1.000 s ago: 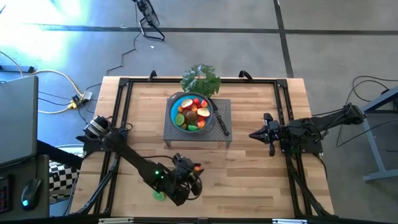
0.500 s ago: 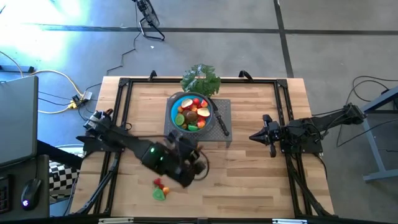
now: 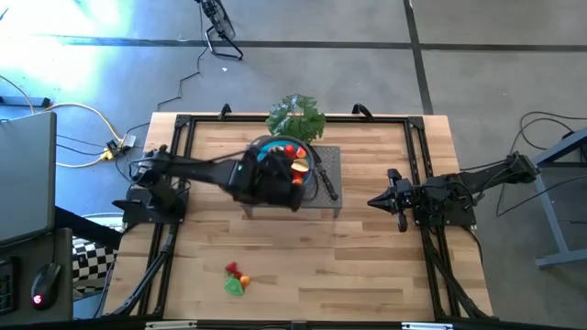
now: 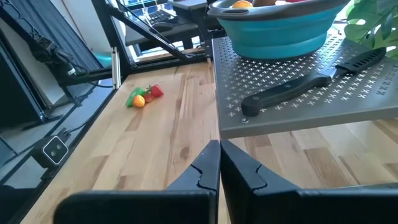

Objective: Pick & Place Fruit
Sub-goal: Put the pear into the blue strainer bowl on the shelf

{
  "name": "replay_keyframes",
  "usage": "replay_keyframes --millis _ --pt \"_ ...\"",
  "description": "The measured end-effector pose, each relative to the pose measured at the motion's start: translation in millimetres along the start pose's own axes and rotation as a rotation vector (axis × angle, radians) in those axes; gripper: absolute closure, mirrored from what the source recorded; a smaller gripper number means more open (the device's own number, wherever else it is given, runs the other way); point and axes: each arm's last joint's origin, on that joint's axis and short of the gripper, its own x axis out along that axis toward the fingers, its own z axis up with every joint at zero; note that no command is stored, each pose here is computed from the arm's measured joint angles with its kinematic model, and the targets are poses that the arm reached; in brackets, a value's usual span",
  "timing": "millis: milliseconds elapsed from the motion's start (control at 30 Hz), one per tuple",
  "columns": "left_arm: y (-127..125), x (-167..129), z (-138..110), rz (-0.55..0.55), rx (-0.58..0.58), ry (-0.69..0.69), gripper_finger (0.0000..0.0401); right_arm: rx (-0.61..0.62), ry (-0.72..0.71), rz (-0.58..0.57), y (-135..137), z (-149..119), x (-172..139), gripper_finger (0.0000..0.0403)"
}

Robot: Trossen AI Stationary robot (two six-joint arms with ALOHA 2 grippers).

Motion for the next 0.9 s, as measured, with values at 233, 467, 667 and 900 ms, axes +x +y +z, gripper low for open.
replay_keyframes --millis 233,467,667,900 --pt "17 33 18 0.015 -0.012 0.075 0.0284 0.000 0.000 0.000 0 0 0 0.0399" --pt "27 46 25 -0.004 -0.026 0.140 0.0269 0.000 0.000 0.000 0 0 0 0.0399" --pt "26 46 26 -0.013 -0.012 0.135 0.0258 -0.001 0.000 0.000 0 0 0 0.0399" --pt "22 46 31 -0.050 0.003 0.094 0.0256 -0.001 0.001 0.002 0 0 0 0.0399"
